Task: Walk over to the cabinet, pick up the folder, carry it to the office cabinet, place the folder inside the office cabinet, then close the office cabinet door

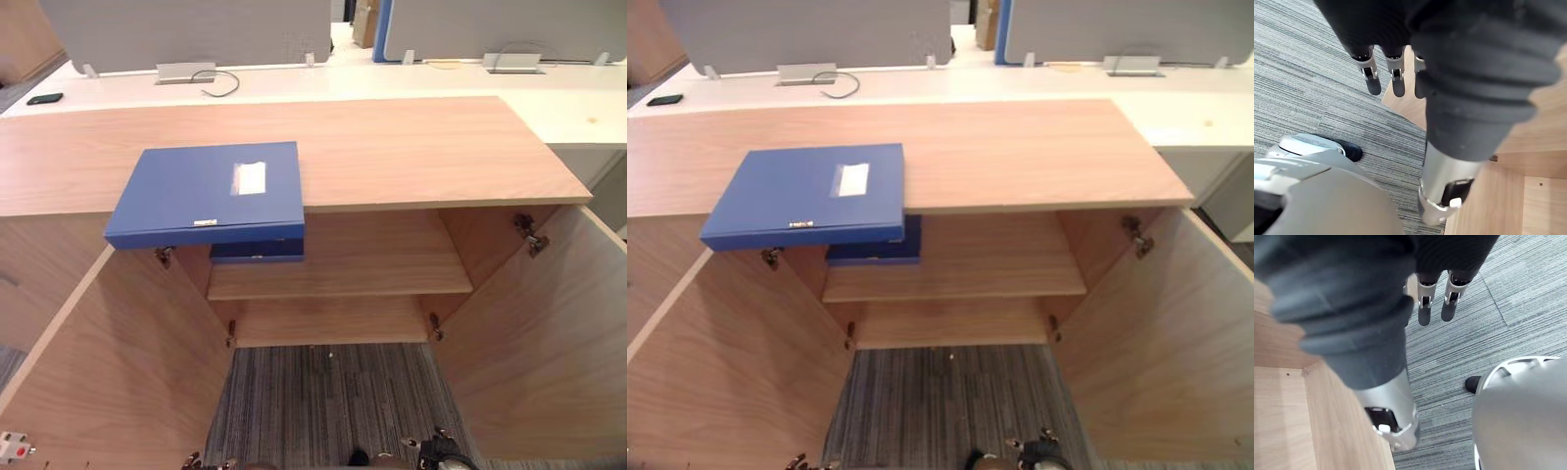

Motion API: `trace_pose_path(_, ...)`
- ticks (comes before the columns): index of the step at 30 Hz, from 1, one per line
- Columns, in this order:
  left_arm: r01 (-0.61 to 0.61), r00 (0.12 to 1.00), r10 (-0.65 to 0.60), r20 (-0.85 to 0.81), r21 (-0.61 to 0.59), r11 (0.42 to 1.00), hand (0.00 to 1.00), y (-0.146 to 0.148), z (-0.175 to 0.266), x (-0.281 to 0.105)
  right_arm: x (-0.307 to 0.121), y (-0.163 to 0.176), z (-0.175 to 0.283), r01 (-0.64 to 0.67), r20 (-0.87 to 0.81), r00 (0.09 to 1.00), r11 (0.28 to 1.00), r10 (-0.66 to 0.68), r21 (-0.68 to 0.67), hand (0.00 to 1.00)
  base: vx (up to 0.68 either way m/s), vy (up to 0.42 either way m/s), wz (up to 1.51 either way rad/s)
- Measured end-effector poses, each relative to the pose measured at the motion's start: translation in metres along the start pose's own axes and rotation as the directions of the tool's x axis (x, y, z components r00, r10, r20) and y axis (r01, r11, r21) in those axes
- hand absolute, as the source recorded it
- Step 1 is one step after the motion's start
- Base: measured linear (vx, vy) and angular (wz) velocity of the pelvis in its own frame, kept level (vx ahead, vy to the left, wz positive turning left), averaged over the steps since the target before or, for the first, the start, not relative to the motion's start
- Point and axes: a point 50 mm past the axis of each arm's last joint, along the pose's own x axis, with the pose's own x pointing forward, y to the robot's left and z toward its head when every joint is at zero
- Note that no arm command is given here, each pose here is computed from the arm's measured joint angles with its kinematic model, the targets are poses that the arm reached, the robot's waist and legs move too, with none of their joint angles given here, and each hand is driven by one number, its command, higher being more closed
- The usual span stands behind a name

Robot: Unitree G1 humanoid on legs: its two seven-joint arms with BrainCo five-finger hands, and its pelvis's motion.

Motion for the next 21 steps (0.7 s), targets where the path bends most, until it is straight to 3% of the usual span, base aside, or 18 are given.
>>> trace_pose_path(6,0.043,0.994,-0.047,0.101,0.046,0.998,0.0,-0.004,0.022,0.0,-0.001,0.001,-0.002,-0.008,-0.002,1.0,0.999,0.008,-0.034,0.0,0.08,0.021,0.04)
trace_pose_path(11,0.238,0.928,-0.257,0.269,0.104,0.966,0.0,-0.025,0.06,-0.012,0.0,0.003,0.004,-0.033,0.014,0.999,0.996,0.034,-0.081,0.0,0.09,0.185,-0.08)
trace_pose_path(15,0.444,0.757,-0.53,0.384,0.293,0.847,0.0,-0.052,0.095,-0.04,0.002,0.003,0.012,-0.084,0.036,0.995,0.975,0.093,-0.207,0.0,0.1,0.161,-0.09)
trace_pose_path(16,0.454,0.726,-0.563,0.396,0.339,0.824,0.0,-0.052,0.102,-0.044,0.002,0.003,0.014,-0.09,0.041,0.994,0.971,0.102,-0.221,0.0,0.07,0.063,0.04)
trace_pose_path(19,0.453,0.578,-0.72,0.384,0.583,0.675,0.0,-0.043,0.133,-0.068,0.004,-0.001,0.021,-0.107,0.053,0.99,0.947,0.129,-0.304,0.0,0.05,0.007,0.02)
trace_pose_path(21,0.448,0.515,-0.786,0.343,0.674,0.587,0.0,-0.035,0.143,-0.082,0.005,-0.006,0.024,-0.102,0.055,0.99,0.928,0.131,-0.358,0.0,0.05,-0.02,0.01)
